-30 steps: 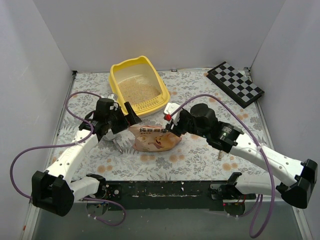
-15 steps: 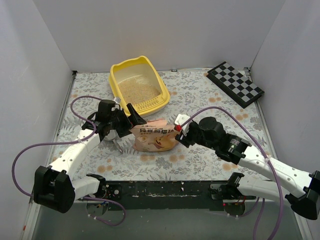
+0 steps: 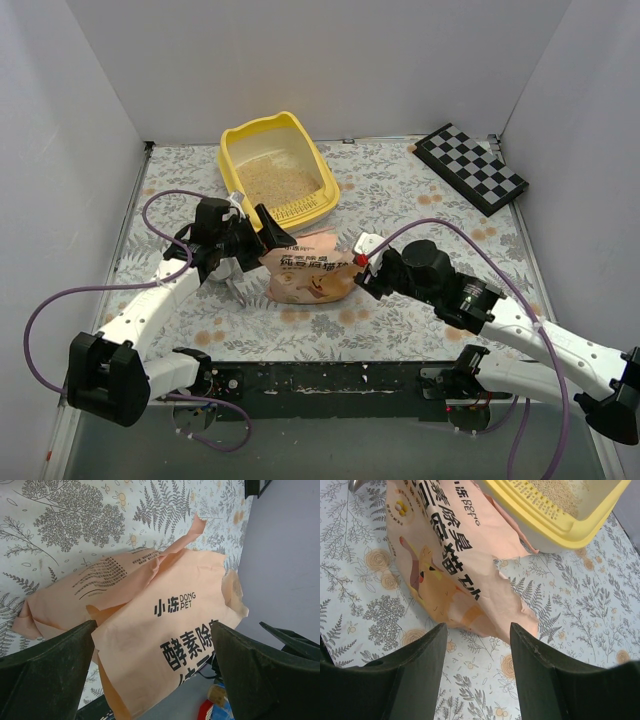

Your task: Fill the litter box with clean litter

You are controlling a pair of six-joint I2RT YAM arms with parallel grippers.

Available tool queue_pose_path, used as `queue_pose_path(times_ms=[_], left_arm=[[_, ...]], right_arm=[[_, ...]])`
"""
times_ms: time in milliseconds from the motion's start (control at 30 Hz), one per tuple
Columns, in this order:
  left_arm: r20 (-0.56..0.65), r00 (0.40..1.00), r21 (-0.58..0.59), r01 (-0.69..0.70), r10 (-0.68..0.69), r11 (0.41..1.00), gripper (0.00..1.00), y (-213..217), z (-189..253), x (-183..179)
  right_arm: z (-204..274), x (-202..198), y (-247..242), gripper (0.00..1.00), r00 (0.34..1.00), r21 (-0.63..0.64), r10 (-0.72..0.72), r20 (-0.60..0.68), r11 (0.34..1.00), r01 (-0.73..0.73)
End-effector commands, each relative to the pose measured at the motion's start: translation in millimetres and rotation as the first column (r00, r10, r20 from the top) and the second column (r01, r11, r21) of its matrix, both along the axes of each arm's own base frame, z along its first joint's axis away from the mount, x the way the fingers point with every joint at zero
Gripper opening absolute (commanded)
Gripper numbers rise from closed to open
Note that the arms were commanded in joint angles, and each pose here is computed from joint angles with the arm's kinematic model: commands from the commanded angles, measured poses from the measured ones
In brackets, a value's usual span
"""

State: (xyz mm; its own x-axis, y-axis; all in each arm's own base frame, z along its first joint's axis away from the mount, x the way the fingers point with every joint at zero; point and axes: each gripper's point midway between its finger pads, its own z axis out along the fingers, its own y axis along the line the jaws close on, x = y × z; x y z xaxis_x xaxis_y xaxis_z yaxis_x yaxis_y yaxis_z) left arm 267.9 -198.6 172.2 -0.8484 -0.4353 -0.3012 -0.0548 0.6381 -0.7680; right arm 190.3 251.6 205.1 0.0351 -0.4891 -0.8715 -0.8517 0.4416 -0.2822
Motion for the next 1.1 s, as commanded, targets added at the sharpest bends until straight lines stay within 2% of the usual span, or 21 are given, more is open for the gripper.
queue_pose_path(times_ms=[0, 233, 300, 400, 433, 533, 600, 667, 700, 800, 967, 1067], left_arm=[[0.013, 0.999, -0.004, 0.031, -0.031, 1.0, 0.98, 1.6, 6.7, -15.1], [0.113, 0.987, -0.059, 0.121, -0.114, 0.991, 0.98, -7.4, 11.9, -22.3], [0.138, 0.98, -0.08, 0.153, -0.141, 0.985, 0.94, -12.4, 11.1, -22.6], [0.164, 0.97, -0.125, 0.201, -0.18, 0.972, 0.76, -20.5, 11.5, -22.4], [0.168, 0.967, -0.137, 0.214, -0.19, 0.967, 0.66, -22.6, 11.1, -22.5], [0.184, 0.963, -0.137, 0.226, -0.199, 0.965, 0.28, -24.6, 7.5, -17.9], [0.216, 0.956, -0.136, 0.232, -0.2, 0.963, 0.11, -25.7, 12.4, -14.2], [0.274, 0.941, -0.129, 0.242, -0.199, 0.962, 0.0, -26.2, 22.5, -10.4], [0.29, 0.936, -0.127, 0.242, -0.197, 0.962, 0.0, -26.1, 26.1, -9.4], [0.437, 0.88, -0.128, 0.263, -0.184, 0.956, 0.0, -26.3, 52.0, -7.4], [0.664, 0.742, -0.134, 0.243, -0.095, 0.961, 0.0, -14.0, 91.2, -21.7], [0.744, 0.666, -0.141, 0.227, -0.048, 0.963, 0.0, -5.8, 100.9, -32.6]], right_arm=[[12.1, 1.0, -0.6, 0.6, 1.0, 0.049, -0.016, 0.027, 0.999, 0.014], [11.4, 2.0, 1.8, 0.6, 1.0, 0.054, -0.02, 0.016, 0.998, 0.019], [11.4, 0.7, 1.2, 0.6, 1.0, 0.056, -0.019, 0.011, 0.998, 0.018], [11.3, -0.2, -1.0, 0.6, 1.0, 0.058, -0.026, 0.006, 0.998, 0.026], [10.2, -0.6, -2.4, 0.6, 1.0, 0.054, -0.029, 0.003, 0.998, 0.029], [8.6, -2.0, -4.7, 0.6, 0.999, 0.056, -0.036, -0.005, 0.998, 0.036], [7.3, -3.0, -5.9, 0.59, 0.999, 0.059, -0.037, -0.008, 0.998, 0.038], [6.3, -1.7, -7.1, 0.59, 0.999, 0.062, -0.048, -0.005, 0.997, 0.048], [6.7, -0.1, -8.0, 0.59, 0.998, 0.064, -0.059, -0.001, 0.996, 0.059], [11.2, 7.3, -9.2, 0.59, 0.995, 0.08, -0.097, 0.021, 0.992, 0.095], [21.8, 26.8, -9.9, 0.59, 0.982, 0.083, -0.176, 0.075, 0.982, 0.169], [35.2, 40.9, -12.8, 0.69, 0.964, 0.088, -0.236, 0.123, 0.97, 0.227]])
